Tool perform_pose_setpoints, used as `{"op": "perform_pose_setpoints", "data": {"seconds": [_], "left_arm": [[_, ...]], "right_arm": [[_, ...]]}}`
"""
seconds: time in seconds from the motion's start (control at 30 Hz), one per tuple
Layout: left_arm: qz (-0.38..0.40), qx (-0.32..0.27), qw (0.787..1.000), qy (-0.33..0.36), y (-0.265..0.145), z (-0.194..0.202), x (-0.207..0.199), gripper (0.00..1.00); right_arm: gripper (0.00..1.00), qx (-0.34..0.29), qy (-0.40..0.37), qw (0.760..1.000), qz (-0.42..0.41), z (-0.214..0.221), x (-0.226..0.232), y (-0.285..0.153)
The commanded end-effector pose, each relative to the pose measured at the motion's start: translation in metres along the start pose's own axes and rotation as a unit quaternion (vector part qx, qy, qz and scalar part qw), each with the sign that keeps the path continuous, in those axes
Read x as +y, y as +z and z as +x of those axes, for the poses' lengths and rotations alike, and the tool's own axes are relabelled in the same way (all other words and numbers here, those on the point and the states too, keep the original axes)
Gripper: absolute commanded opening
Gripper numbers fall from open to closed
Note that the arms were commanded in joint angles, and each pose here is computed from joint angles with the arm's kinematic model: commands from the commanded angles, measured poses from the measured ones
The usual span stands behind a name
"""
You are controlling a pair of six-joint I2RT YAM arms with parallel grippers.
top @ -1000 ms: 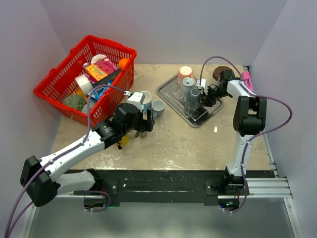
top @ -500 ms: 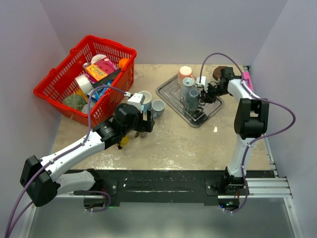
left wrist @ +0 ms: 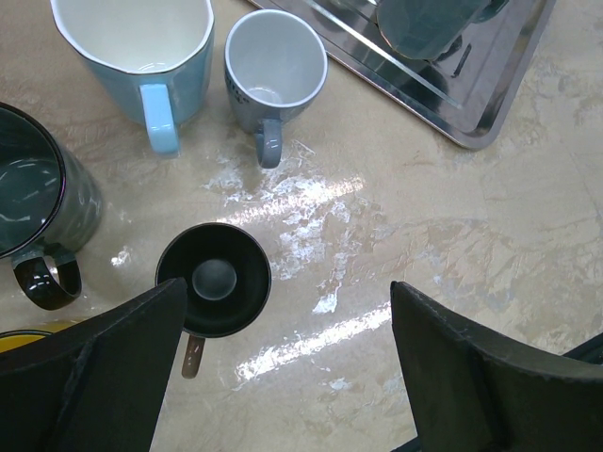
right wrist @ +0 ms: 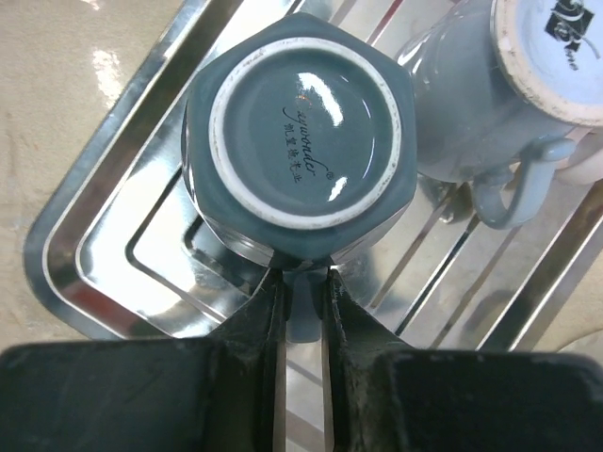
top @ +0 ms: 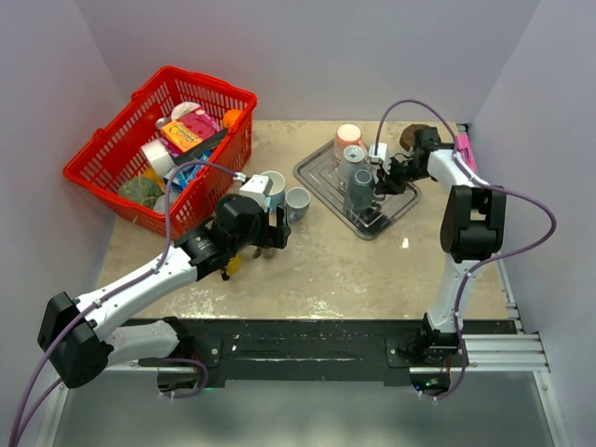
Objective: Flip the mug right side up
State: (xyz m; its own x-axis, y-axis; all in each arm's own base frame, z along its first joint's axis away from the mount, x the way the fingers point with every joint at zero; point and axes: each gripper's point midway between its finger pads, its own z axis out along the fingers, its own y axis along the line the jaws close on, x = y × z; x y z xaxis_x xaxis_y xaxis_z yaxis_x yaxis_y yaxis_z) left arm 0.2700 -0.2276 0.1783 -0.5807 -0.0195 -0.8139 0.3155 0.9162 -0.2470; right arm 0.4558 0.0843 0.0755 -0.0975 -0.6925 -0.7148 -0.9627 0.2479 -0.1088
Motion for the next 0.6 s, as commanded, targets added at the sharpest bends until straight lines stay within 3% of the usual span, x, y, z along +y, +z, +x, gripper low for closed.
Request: {"op": "perform_pose_setpoints", "data": {"seconds": [0.0, 0.17, 0.3, 0.57], "left_arm": [[0.012, -0.022, 1.000, -0.014, 0.000, -0.010, -0.005, 0.93], [0.016, -0.027, 0.999, -0.013, -0.001, -0.011, -0.006, 0.93], [0.019, -0.029, 0.999, -0.013, -0.002, -0.011, -0.007, 0.93], [0.033, -0.038, 0.999, -0.015, -0.001, -0.014, -0.012, 0.93]], "right_arm": [[0.00, -0.062, 0.023, 0.998, -0.021, -0.042, 0.030, -0.020], [0.00, -0.126, 0.042, 0.991, 0.019, -0.079, 0.040, -0.042], [0.00, -0.140, 0.107, 0.983, 0.059, -0.090, 0.034, -0.053], [0.00, -0.193, 0.165, 0.957, 0.142, -0.120, 0.030, -0.085]]}}
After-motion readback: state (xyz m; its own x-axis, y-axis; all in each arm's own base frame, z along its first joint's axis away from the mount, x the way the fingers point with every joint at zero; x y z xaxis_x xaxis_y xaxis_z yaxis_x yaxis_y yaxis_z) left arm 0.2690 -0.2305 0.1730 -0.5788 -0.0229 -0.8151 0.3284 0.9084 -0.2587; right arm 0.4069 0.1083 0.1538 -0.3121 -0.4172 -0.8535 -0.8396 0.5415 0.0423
